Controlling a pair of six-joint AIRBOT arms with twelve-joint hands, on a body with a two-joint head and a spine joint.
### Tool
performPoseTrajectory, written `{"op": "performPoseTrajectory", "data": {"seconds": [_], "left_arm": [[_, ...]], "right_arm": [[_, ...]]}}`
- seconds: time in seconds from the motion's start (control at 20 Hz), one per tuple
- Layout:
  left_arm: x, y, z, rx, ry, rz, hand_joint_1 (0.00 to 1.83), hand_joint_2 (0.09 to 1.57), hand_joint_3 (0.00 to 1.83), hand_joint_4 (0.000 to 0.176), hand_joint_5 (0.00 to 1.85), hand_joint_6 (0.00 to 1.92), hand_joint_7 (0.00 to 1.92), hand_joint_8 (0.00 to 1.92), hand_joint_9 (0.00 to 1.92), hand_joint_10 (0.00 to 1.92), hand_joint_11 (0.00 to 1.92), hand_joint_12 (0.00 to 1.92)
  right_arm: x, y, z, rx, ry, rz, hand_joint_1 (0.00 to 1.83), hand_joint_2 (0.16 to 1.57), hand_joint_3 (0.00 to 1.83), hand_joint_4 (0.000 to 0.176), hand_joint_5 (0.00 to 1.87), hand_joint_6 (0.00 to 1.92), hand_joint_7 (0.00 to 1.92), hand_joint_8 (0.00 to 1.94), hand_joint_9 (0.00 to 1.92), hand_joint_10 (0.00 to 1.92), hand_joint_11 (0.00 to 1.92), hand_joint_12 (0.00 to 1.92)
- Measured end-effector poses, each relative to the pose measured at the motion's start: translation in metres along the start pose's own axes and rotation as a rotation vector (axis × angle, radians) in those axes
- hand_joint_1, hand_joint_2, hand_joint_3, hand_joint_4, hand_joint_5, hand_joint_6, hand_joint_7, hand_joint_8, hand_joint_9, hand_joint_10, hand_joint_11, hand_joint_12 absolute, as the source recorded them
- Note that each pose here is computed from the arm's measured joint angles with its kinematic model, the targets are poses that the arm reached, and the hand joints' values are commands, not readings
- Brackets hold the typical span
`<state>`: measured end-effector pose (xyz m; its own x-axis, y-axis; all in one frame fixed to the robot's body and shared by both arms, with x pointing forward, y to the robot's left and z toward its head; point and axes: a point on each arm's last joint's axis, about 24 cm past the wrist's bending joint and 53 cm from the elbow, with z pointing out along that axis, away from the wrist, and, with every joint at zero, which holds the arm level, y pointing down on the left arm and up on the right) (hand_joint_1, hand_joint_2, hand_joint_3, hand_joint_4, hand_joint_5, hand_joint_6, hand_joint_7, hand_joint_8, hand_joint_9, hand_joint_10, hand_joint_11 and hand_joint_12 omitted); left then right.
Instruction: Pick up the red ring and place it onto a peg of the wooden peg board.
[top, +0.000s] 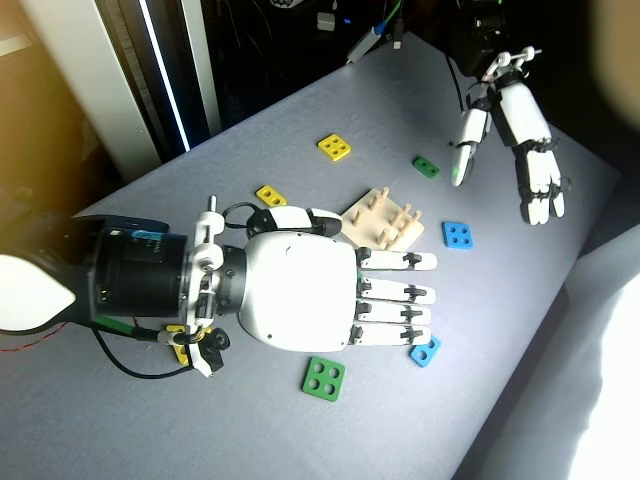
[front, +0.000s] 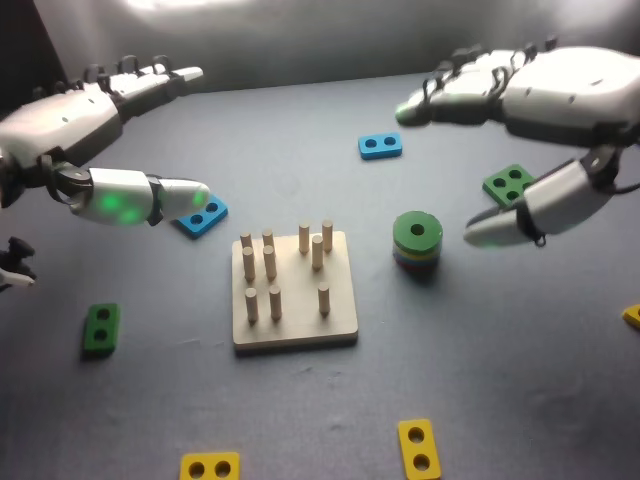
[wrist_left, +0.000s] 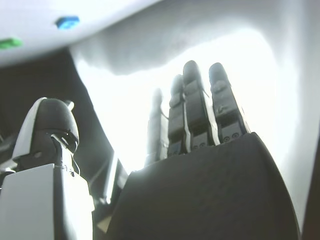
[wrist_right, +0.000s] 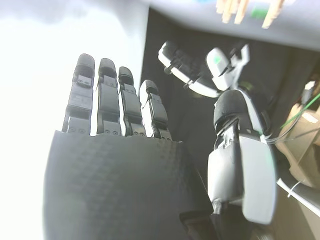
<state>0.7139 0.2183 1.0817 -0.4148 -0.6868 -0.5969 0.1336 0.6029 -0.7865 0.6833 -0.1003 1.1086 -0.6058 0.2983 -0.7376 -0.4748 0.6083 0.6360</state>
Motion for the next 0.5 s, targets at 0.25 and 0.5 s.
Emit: {"op": "performPoseTrajectory", "data": {"seconds": [0.25,0.5], "left_arm": [[0.016,0.02,0.008,-0.067,0.046,0.005,0.44,0.98,0.0,0.154,0.0,0.0,0.0,0.0,0.0,0.0,0.0,0.0],[0.013,0.016,0.01,-0.061,0.039,0.0,0.42,0.99,0.01,0.176,0.0,0.0,0.0,0.0,0.0,0.0,0.0,0.0]], "right_arm": [[0.015,-0.008,0.01,0.026,0.046,0.002,0.75,0.9,0.0,0.013,0.26,0.01,0.21,0.01,0.13,0.06,0.0,0.5],[0.017,-0.012,0.013,0.038,0.052,-0.001,0.73,0.9,0.0,0.026,0.29,0.01,0.24,0.0,0.16,0.04,0.0,0.56]]}}
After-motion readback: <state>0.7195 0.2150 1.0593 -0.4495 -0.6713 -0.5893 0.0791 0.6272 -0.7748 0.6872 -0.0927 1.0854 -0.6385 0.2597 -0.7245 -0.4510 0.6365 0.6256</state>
